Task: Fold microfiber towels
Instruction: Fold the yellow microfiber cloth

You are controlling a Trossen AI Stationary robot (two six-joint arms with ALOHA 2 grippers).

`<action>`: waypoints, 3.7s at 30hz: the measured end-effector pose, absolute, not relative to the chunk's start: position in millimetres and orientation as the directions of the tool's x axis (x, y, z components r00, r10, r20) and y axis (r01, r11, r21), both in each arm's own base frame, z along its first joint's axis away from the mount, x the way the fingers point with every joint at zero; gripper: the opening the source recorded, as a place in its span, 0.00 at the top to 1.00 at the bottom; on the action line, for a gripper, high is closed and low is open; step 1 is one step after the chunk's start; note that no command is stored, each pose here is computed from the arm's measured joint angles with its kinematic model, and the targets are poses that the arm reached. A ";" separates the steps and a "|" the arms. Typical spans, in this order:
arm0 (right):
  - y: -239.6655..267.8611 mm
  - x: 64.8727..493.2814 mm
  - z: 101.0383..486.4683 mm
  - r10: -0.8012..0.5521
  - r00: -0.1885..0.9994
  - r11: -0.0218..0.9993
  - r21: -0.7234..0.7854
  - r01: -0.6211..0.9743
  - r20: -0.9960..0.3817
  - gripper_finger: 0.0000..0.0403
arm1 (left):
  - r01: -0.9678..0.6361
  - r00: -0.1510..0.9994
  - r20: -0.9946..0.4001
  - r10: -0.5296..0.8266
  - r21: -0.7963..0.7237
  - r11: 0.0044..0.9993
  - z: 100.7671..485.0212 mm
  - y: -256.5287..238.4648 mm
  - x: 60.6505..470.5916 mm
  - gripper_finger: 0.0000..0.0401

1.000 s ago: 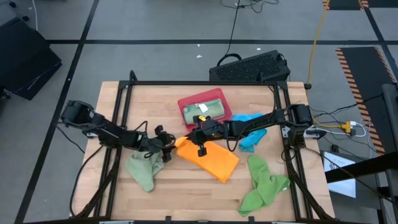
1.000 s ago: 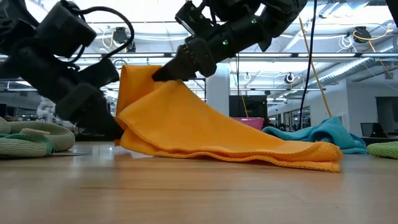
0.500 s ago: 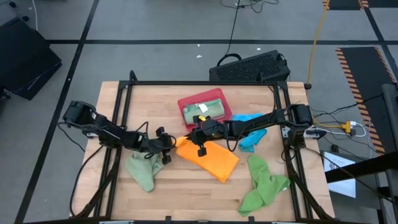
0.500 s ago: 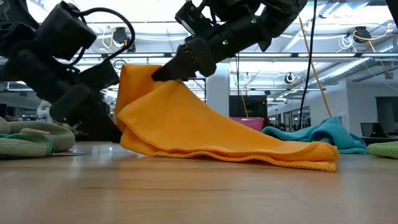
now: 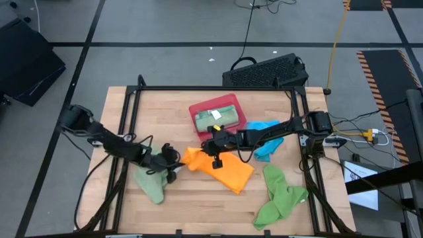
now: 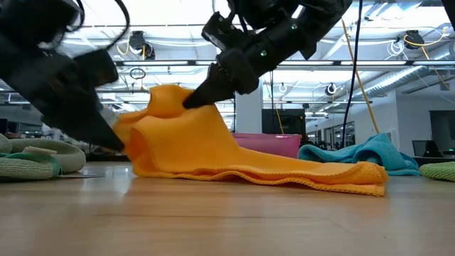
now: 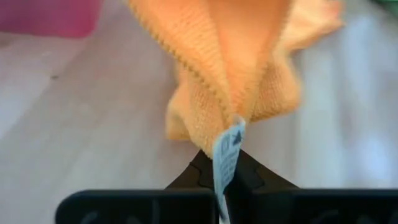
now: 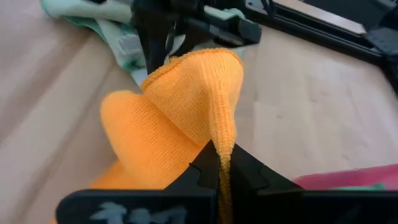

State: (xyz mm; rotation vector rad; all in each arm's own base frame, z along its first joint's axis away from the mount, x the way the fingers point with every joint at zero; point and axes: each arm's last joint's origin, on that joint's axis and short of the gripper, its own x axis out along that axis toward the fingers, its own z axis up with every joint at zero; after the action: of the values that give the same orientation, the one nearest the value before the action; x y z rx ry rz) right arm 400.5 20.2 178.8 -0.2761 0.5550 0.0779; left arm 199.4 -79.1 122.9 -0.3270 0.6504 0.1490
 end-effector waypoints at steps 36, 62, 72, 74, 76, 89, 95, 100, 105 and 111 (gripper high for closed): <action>61.1 394.5 174.3 0.163 0.890 0.915 -0.272 -0.298 -0.426 0.48 | -0.283 0.681 -0.732 0.017 -0.242 0.928 115.2 -106.0 209.9 0.99; 133.3 384.1 108.7 0.000 0.876 0.693 -0.632 -0.347 -0.482 0.61 | -0.286 0.692 -0.722 0.029 -0.237 0.928 115.8 -105.8 210.5 0.97; 130.6 389.1 109.7 -0.016 0.887 0.672 -0.662 -0.333 -0.462 0.59 | -0.289 0.693 -0.720 0.034 -0.235 0.928 115.8 -105.7 210.5 0.97; 130.4 390.8 106.0 0.032 0.887 0.672 -0.647 -0.361 -0.461 0.60 | -0.289 0.693 -0.720 0.034 -0.235 0.928 115.8 -105.7 210.5 0.97; 130.5 391.6 100.4 0.040 0.884 0.670 -0.645 -0.369 -0.465 0.61 | -0.289 0.693 -0.720 0.034 -0.235 0.928 115.9 -105.7 210.5 0.99; 121.8 401.4 93.4 -0.010 0.891 0.670 -0.665 -0.331 -0.453 0.85 | -0.290 0.698 -0.715 0.031 -0.243 0.926 116.4 -106.0 211.0 0.98; 120.5 398.8 102.2 -0.013 0.886 0.705 -0.632 -0.321 -0.464 0.99 | -0.290 0.698 -0.716 0.031 -0.243 0.926 116.4 -106.0 210.9 0.98; 114.1 393.3 136.4 -0.020 0.885 0.740 -0.602 -0.301 -0.466 0.99 | -0.255 0.736 -0.677 0.009 -0.265 0.930 123.6 -108.4 215.1 0.99; 98.1 380.8 191.1 -0.040 0.901 0.737 -0.622 -0.266 -0.432 0.99 | -0.160 0.801 -0.599 -0.002 -0.218 0.963 152.9 -114.4 227.3 0.98; 56.0 351.9 252.8 -0.084 0.894 0.762 -0.606 -0.227 -0.440 0.99 | -0.127 0.864 -0.500 0.062 -0.096 0.987 200.4 -109.7 243.6 0.98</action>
State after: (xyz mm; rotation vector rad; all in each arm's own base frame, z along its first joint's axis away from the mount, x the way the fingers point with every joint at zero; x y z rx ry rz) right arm 351.9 56.0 252.8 -0.7065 0.4676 0.0810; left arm 243.6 -109.7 200.4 -0.1276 0.5186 0.0996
